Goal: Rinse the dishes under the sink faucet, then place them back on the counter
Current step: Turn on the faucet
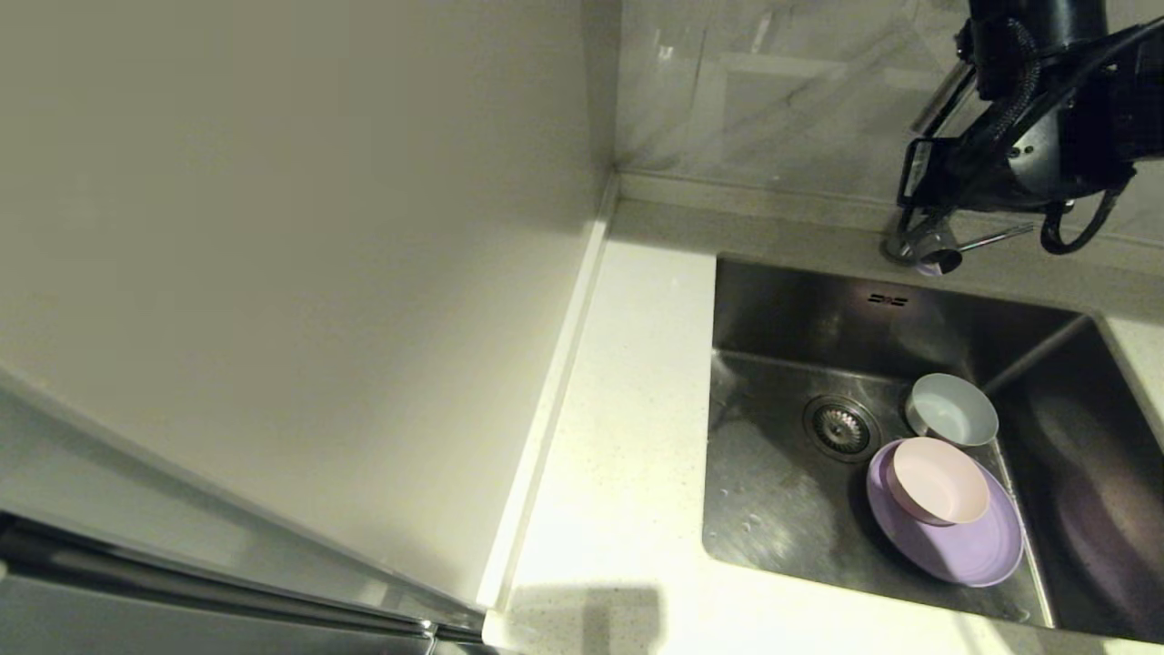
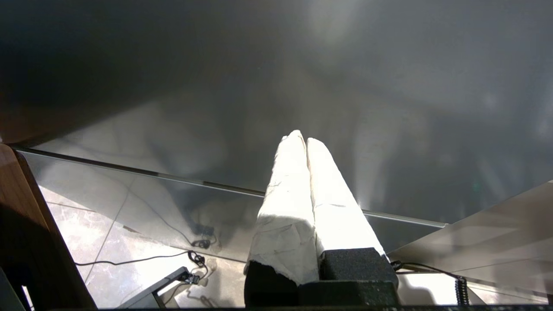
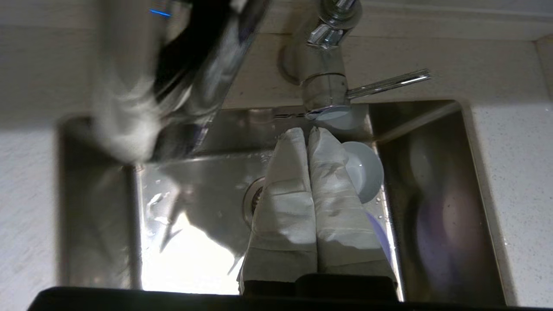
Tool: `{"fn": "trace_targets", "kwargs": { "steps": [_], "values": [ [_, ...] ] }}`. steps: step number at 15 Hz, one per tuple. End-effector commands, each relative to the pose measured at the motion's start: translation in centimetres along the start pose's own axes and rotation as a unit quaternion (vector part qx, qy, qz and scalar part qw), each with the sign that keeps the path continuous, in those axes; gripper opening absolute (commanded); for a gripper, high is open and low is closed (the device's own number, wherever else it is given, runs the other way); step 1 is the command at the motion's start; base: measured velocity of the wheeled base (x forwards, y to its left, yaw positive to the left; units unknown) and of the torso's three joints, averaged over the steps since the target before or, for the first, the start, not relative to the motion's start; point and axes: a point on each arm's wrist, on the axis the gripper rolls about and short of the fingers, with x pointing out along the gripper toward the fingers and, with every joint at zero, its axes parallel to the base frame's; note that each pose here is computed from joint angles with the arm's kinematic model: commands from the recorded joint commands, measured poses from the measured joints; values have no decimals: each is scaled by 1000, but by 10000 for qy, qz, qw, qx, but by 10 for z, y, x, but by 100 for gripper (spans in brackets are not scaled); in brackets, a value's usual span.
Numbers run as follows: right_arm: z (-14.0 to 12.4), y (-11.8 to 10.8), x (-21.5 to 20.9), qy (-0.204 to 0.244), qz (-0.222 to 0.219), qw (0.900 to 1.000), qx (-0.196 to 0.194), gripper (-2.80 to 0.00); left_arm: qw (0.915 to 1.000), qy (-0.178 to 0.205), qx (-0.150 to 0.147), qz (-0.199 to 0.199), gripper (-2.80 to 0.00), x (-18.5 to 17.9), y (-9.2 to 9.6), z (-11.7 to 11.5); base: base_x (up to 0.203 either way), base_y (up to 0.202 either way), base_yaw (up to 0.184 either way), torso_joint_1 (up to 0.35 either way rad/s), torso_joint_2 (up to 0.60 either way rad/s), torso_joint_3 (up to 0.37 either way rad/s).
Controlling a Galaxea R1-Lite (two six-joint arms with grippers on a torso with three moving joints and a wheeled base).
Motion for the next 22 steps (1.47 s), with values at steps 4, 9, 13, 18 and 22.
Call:
{"fn": "trace_targets", "kwargs": {
  "steps": [4, 9, 13, 18, 22],
  "values": [
    [4, -18, 18, -98, -609, 9980, 144, -280, 10000, 17, -2, 1, -280, 0, 0, -1, 0, 0, 0, 0, 0, 0],
    [15, -46, 25, -189, -988, 9943, 361, -280, 10000, 11, -2, 1, -280, 0, 0, -1, 0, 0, 0, 0, 0, 0],
    [8, -46, 50, -142, -1194, 9921, 354, -280, 10000, 18, -2, 1, -280, 0, 0, -1, 0, 0, 0, 0, 0, 0],
    [-6, -30, 83, -245, -1463, 9882, 376, -280, 10000, 17, -2, 1, -280, 0, 0, -1, 0, 0, 0, 0, 0, 0],
    [-1, -48, 98, -396, -1746, 9825, 511, -280, 10000, 18, -2, 1, -280, 0, 0, -1, 0, 0, 0, 0, 0, 0]
  ]
}}
